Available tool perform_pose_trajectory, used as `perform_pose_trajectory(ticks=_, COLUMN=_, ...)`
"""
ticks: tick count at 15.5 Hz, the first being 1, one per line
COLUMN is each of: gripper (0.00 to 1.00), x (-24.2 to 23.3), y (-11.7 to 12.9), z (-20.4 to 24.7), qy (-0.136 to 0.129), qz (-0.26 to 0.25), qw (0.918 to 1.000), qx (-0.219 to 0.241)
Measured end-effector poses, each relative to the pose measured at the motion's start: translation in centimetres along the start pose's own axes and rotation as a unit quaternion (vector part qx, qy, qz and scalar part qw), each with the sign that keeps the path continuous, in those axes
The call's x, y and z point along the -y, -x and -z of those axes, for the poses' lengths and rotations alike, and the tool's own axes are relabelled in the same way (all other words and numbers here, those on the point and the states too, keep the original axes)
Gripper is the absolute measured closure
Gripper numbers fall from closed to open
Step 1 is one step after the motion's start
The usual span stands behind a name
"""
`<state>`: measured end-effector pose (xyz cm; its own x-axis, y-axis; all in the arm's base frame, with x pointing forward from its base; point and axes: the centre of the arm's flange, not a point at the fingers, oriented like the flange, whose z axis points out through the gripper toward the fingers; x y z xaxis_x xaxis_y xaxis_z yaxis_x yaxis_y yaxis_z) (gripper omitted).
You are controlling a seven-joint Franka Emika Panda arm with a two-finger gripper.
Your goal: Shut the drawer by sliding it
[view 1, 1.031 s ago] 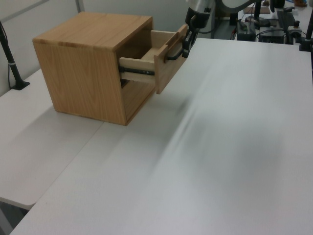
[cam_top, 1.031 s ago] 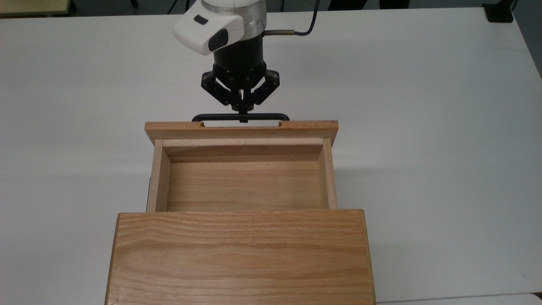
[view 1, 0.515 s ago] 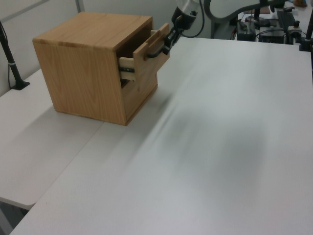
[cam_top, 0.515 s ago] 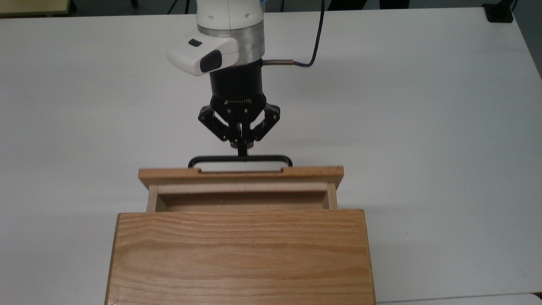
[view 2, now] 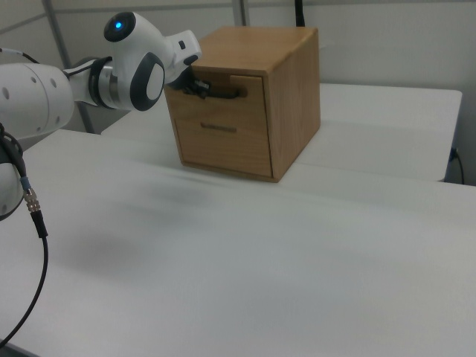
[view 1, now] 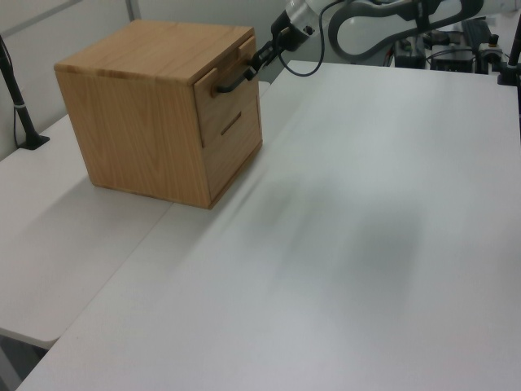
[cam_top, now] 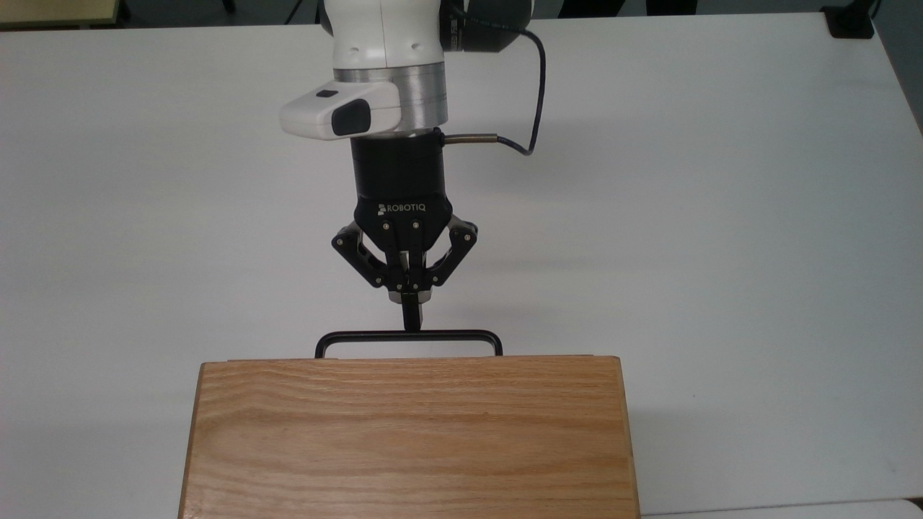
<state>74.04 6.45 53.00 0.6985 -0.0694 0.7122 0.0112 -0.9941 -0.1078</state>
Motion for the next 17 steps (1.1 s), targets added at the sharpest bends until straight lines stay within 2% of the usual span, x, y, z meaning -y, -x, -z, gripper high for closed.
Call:
perform_pose_trajectory(ticks=7, gripper=0.99, x=0.0, y=-0.1, z=0.0, qy=0.0, qz=0.0, qw=1.0, qx=-0.002)
perform_pose_trajectory(ticks=9, gripper=0.99, x=-0.1, y=0.2, z=0.0, qy=0.005, qz=0.003, qw=0.9999, qx=0.015)
perform_pose_trajectory(ticks=11, gripper=0.99, x=-0.3, y=0.6, z=0.5, qy=0.017, qz=0.009, qw=0.9979, qx=0.062)
perform_pose_trajectory(ticks=13, gripper=0.99, x=-0.3, y=1.2, z=1.7, qy=0.03, qz=0.02, qw=0.9921, qx=0.12)
perform_pose_trajectory(ticks=17, gripper=0.99, x=-0.3, y=2.3, z=5.5, qy=0.043, qz=0.058, qw=0.9724, qx=0.222)
